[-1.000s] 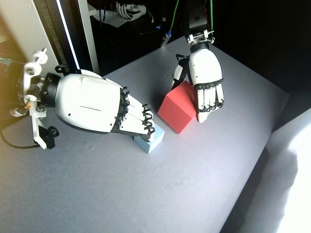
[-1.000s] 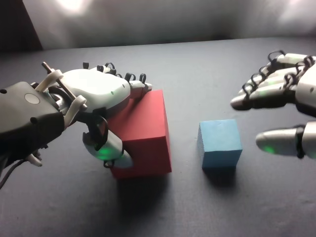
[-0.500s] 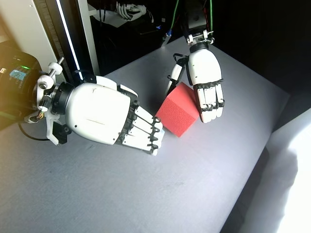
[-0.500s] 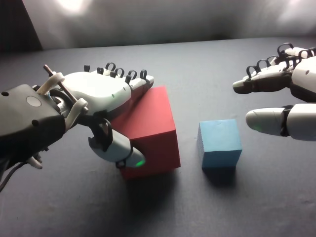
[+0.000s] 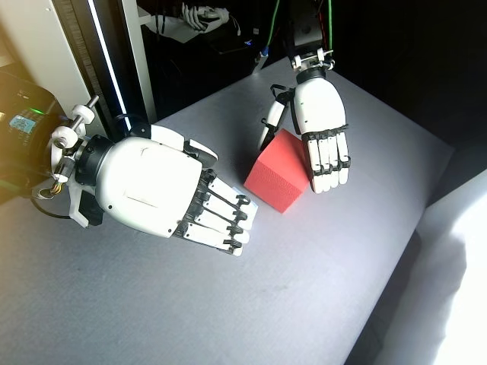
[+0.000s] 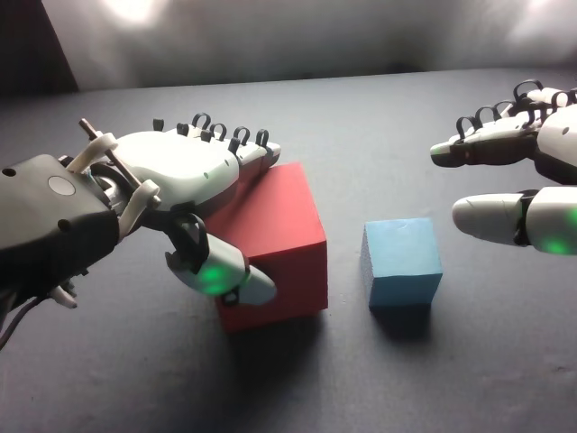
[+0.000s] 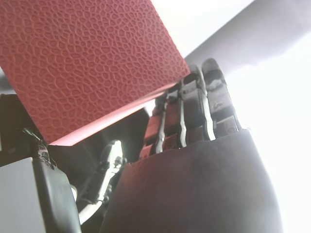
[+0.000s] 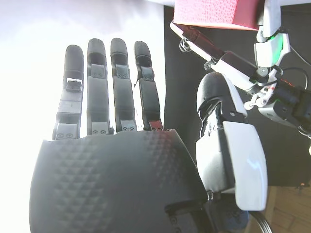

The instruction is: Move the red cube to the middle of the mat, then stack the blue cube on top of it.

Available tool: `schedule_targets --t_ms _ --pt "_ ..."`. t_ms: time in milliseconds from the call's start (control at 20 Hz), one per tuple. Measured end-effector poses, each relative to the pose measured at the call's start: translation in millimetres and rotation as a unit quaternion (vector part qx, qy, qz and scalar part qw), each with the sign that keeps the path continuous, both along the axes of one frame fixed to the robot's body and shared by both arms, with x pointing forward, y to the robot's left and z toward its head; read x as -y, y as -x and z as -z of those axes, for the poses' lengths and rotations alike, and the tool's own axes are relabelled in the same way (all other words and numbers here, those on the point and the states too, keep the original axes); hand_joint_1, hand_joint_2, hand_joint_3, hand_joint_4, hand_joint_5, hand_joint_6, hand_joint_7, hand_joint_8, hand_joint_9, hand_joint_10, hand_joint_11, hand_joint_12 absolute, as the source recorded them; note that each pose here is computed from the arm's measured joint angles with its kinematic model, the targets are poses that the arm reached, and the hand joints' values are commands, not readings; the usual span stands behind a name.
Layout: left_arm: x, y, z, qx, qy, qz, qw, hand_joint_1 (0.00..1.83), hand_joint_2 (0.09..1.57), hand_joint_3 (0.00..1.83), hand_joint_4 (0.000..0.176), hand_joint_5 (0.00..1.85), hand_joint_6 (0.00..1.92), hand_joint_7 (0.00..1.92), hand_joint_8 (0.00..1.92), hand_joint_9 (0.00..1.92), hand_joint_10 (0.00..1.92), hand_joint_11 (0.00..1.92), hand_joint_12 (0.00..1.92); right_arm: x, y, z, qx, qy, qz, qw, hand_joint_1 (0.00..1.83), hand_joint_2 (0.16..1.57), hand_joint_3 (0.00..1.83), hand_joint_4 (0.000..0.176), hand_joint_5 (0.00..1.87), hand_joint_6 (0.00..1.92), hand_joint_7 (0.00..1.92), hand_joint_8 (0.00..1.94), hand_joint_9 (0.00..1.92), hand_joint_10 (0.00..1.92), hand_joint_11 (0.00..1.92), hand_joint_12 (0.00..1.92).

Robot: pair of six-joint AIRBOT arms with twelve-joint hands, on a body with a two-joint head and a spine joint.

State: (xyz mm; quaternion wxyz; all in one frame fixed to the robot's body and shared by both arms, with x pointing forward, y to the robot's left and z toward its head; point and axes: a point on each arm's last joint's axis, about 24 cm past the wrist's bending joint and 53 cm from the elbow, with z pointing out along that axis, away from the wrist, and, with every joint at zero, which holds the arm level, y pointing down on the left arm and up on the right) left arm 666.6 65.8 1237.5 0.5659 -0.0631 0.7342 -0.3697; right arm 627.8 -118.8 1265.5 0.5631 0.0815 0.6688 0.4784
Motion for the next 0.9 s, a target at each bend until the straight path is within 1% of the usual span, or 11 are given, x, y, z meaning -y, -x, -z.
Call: schedule_targets --t_ms 200,250,300,350,400,500,550,650,800,900 --pt "0.5 1 0 0.000 0.000 0.001 1.0000 0.62 0.95 0.00 0.000 0.04 0.00 0.10 0.00 0.10 0.00 0.00 0.15 0 0 3 -0.004 0.002 0.000 1.0000 0.09 1.28 0.00 0.000 0.44 0.01 0.43 0.01 0.39 0.01 0.00 0.86" --pt "1.1 2 0 -0.001 0.001 0.002 1.0000 0.59 0.94 0.00 0.000 0.05 0.00 0.11 0.00 0.10 0.00 0.00 0.16 1 0 6 -0.005 0.006 0.002 1.0000 0.11 1.28 0.00 0.000 0.42 0.00 0.41 0.00 0.37 0.00 0.00 0.83" --pt "-0.1 3 0 -0.001 0.000 0.002 1.0000 0.57 0.93 0.00 0.000 0.03 0.00 0.09 0.00 0.08 0.00 0.00 0.10 1 -1 7 -0.007 0.007 0.005 0.9999 0.07 1.28 0.00 0.000 0.41 0.00 0.40 0.00 0.36 0.00 0.00 0.81" --pt "-1.3 3 0 -0.001 0.000 0.001 1.0000 0.62 0.93 0.00 0.000 0.03 0.00 0.07 0.00 0.07 0.00 0.00 0.09 2 -4 10 -0.011 0.007 0.013 0.9998 0.08 1.28 0.00 0.000 0.42 0.00 0.42 0.00 0.38 0.00 0.00 0.85" --pt "-2.7 2 -1 -0.001 0.000 0.000 1.0000 0.65 0.91 0.00 0.000 0.03 0.00 0.08 0.00 0.08 0.00 0.00 0.12 2 -5 13 -0.015 0.009 0.019 0.9997 0.07 1.29 0.00 0.000 0.41 0.00 0.40 0.00 0.36 0.00 0.00 0.80" --pt "-8.2 1 -1 0.000 0.000 -0.005 1.0000 0.63 0.91 0.00 0.000 0.02 0.00 0.07 0.00 0.07 0.00 0.00 0.10 4 -8 20 -0.025 0.011 0.028 0.9992 0.08 1.28 0.00 0.000 0.42 0.00 0.41 0.01 0.37 0.01 0.00 0.80" --pt "-12.5 0 -2 0.000 0.000 -0.010 0.9999 0.61 0.92 0.00 0.000 0.00 0.00 0.04 0.00 0.04 0.00 0.01 0.01 4 -8 21 -0.029 0.009 0.030 0.9991 0.11 1.28 0.00 0.000 0.40 0.00 0.40 0.00 0.37 0.00 0.00 0.81" --pt "-16.4 2 -3 0.000 0.000 -0.014 0.9999 0.63 0.90 0.00 0.000 0.00 0.00 0.05 0.00 0.05 0.01 0.02 0.02 5 -8 19 -0.026 0.006 0.031 0.9991 0.09 1.28 0.00 0.000 0.40 0.00 0.40 0.00 0.36 0.00 0.00 0.80" --pt "-16.1 5 -5 -0.003 -0.001 -0.012 0.9999 0.64 0.89 0.00 0.000 0.00 0.00 0.06 0.01 0.06 0.01 0.03 0.02 3 -8 19 -0.031 -0.008 0.034 0.9989 0.10 1.28 0.00 0.000 0.41 0.01 0.40 0.00 0.36 0.00 0.00 0.79" --pt "-17.7 4 -9 -0.002 -0.003 -0.016 0.9999 0.67 0.88 0.00 0.000 0.00 0.00 0.03 0.00 0.03 0.00 0.00 0.00 1 -9 18 -0.027 -0.011 0.038 0.9989 0.10 1.28 0.00 0.000 0.43 0.01 0.42 0.01 0.38 0.01 0.00 0.84"
